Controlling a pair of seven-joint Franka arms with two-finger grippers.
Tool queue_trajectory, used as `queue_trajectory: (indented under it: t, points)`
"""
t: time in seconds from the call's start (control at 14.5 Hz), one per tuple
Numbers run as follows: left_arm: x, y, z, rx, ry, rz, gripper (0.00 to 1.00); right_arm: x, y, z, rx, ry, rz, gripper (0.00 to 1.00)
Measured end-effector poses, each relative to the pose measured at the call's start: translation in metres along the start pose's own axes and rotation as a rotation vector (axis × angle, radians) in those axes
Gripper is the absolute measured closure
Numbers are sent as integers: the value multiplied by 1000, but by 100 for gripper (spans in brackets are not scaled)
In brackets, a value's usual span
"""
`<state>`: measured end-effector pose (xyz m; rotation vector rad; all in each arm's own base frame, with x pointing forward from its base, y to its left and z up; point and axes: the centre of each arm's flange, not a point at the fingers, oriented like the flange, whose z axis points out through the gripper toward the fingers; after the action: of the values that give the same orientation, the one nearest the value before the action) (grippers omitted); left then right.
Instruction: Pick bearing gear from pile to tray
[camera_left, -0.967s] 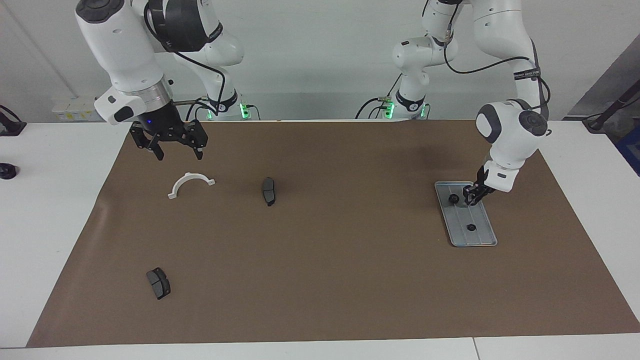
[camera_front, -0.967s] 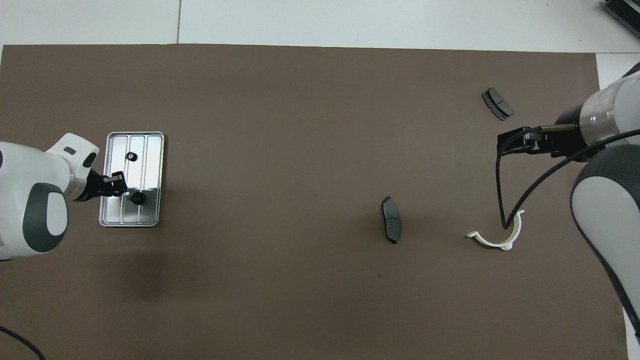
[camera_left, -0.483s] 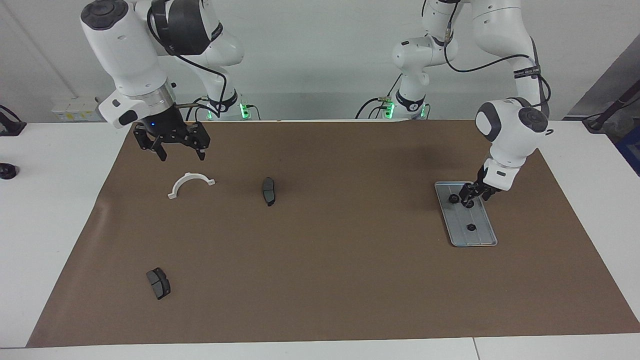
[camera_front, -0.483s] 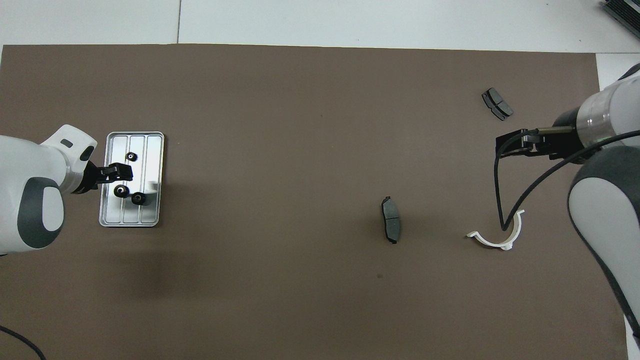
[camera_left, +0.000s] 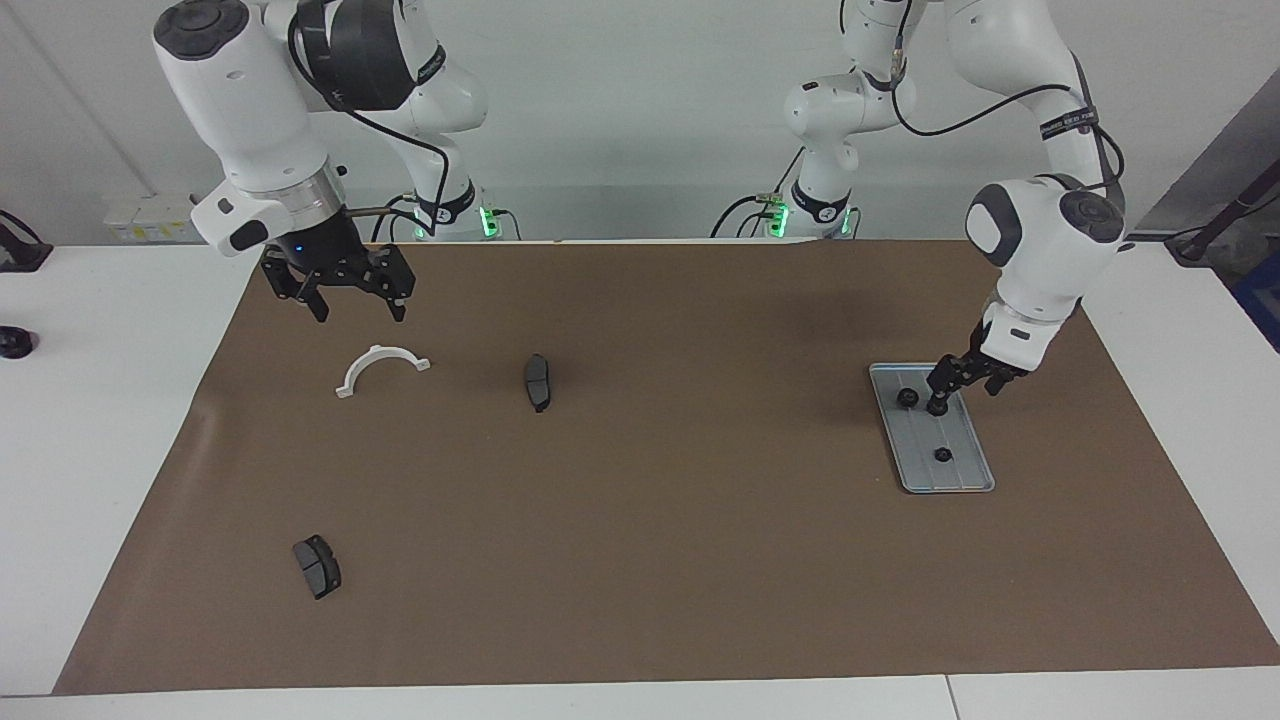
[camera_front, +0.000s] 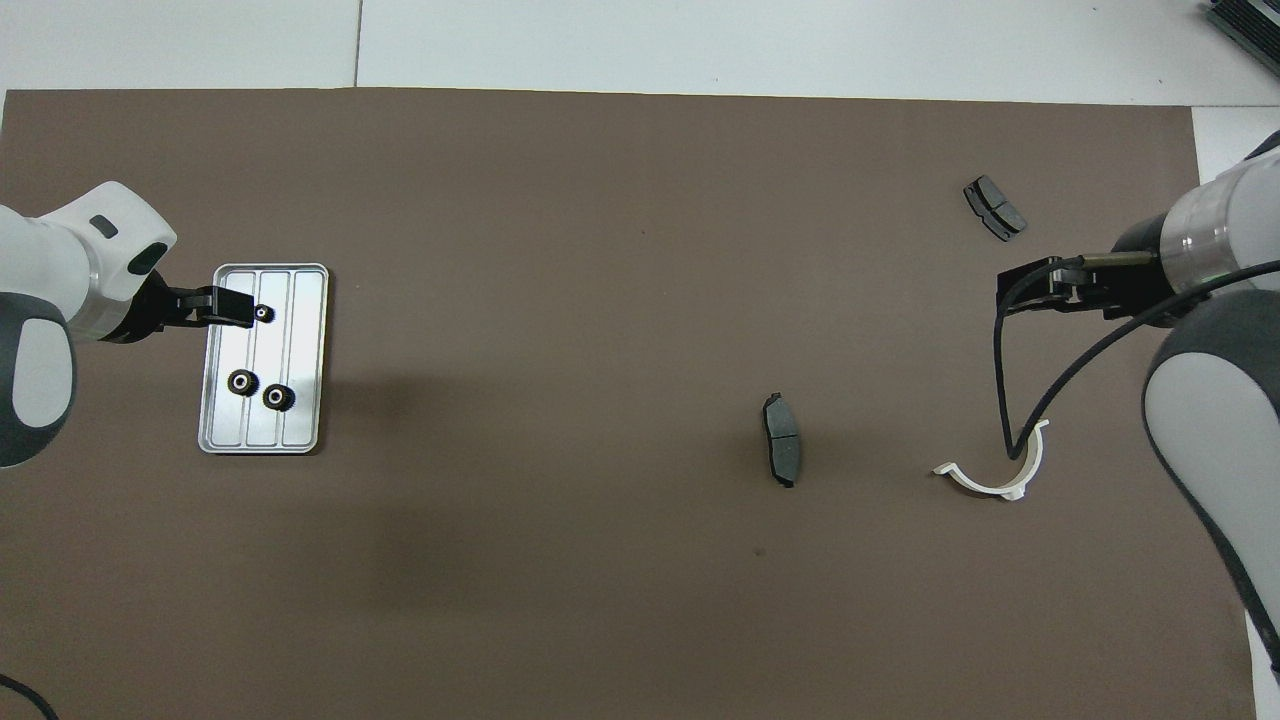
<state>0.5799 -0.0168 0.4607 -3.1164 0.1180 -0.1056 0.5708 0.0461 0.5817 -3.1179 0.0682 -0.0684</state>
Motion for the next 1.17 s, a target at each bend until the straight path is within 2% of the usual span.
queue_trajectory:
  t: [0.35,0.62,0.83,0.97,1.17]
  points:
    - [-22,56,-30,16,-79,113,0,0,0,0,0,0,0,0]
    - [-35,55,-65,17,-63,107,0,0,0,0,0,0,0,0]
    - [-42,44,-111,1,-85,78,0,0,0,0,0,0,0,0]
    - [-42,39,-144,0,-70,67,0,0,0,0,0,0,0,0]
    - [-40,38,-159,-9,-47,63,0,0,0,0,0,0,0,0]
